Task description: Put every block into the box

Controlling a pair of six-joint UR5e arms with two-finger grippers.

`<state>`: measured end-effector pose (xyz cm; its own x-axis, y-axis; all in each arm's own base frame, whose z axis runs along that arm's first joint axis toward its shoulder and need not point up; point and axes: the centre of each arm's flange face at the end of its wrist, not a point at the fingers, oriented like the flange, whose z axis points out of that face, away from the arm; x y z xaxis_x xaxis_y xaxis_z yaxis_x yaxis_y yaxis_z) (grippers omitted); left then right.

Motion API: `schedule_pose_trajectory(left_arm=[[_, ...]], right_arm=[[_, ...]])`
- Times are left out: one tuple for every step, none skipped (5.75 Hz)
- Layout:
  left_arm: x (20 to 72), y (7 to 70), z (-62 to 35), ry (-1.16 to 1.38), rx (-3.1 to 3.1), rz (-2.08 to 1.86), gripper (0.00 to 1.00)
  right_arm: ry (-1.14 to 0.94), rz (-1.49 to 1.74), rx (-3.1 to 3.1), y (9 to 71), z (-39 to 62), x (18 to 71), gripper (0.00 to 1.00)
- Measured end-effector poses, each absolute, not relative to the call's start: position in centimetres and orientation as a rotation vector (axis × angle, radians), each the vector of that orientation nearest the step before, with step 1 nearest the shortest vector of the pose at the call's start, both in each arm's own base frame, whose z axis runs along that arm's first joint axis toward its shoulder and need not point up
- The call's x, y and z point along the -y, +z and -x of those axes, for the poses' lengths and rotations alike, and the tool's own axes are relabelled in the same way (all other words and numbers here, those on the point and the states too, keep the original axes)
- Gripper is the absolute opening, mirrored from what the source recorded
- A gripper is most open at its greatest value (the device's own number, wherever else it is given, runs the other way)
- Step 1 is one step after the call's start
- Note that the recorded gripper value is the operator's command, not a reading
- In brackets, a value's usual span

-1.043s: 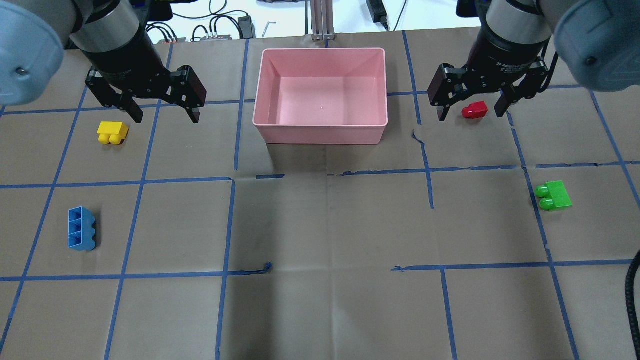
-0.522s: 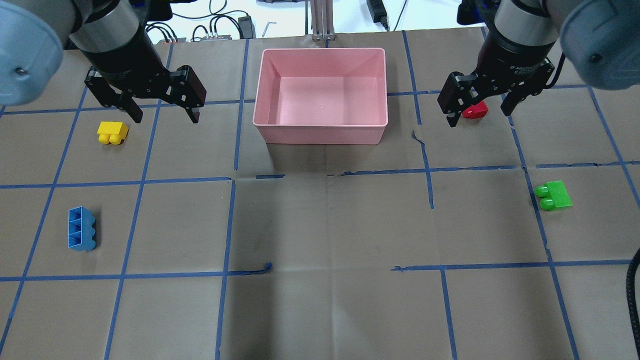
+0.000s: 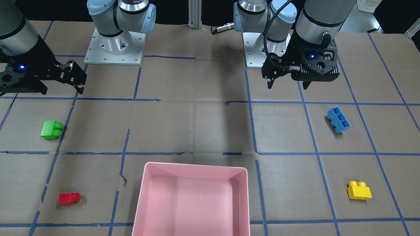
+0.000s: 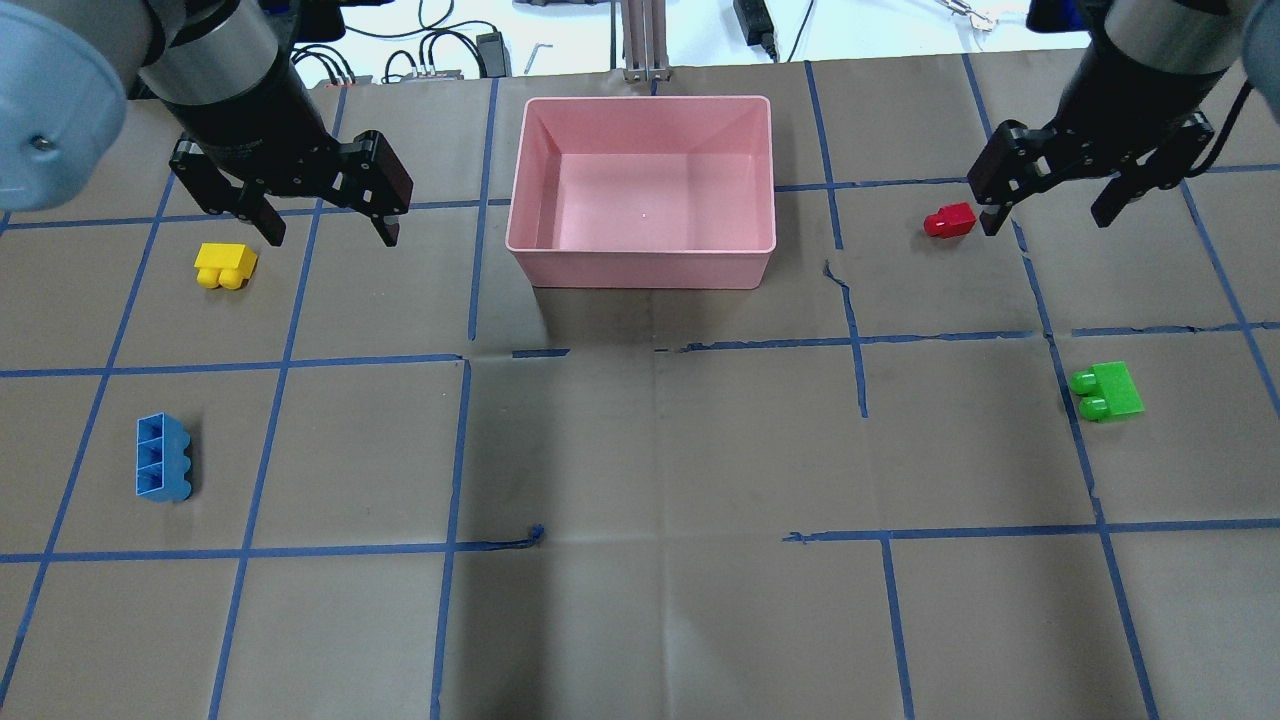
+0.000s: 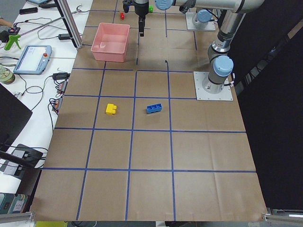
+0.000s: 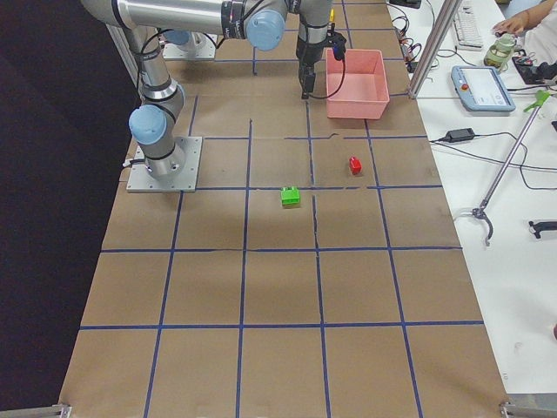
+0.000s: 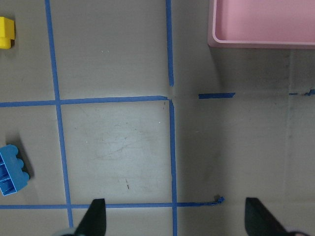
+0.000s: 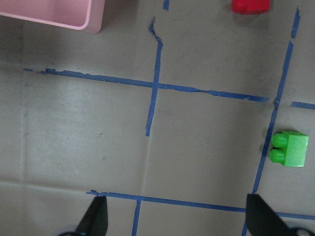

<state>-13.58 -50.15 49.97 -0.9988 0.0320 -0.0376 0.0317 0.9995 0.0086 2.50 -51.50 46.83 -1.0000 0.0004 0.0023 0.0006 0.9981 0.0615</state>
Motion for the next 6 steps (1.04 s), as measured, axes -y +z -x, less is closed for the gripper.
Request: schedule_pose_trajectory(left_arm=[[50.1,50.0,13.6,0.012,-3.103,-0.049,0.99],[50.1,50.2,13.6,0.005,-3.102,-0.049,0.99],[50.1,50.4,12.8,0.001,-3.103,-0.044,0.99],[50.4,50.1,10.5,0.010,-3.106,-0.041,0.99],[51.2,49.3,7.3,0.035,-3.106,-0.013,0.99],[51.8,48.3,3.4,0.066,-3.105,0.057,0.99]], right_arm=[[-0.113,0.040,3.140,46.1,0.8,51.5,0.99],[-0.126,0.017,3.135,45.5,3.6,51.3,0.99],[-0.136,-0.008,3.116,45.0,7.0,50.8,0.99],[-0.131,-0.029,3.102,43.7,11.1,50.1,0.99],[-0.114,-0.059,3.097,40.7,13.8,49.2,1.00],[-0.094,-0.115,3.087,36.8,15.0,48.6,1.00]])
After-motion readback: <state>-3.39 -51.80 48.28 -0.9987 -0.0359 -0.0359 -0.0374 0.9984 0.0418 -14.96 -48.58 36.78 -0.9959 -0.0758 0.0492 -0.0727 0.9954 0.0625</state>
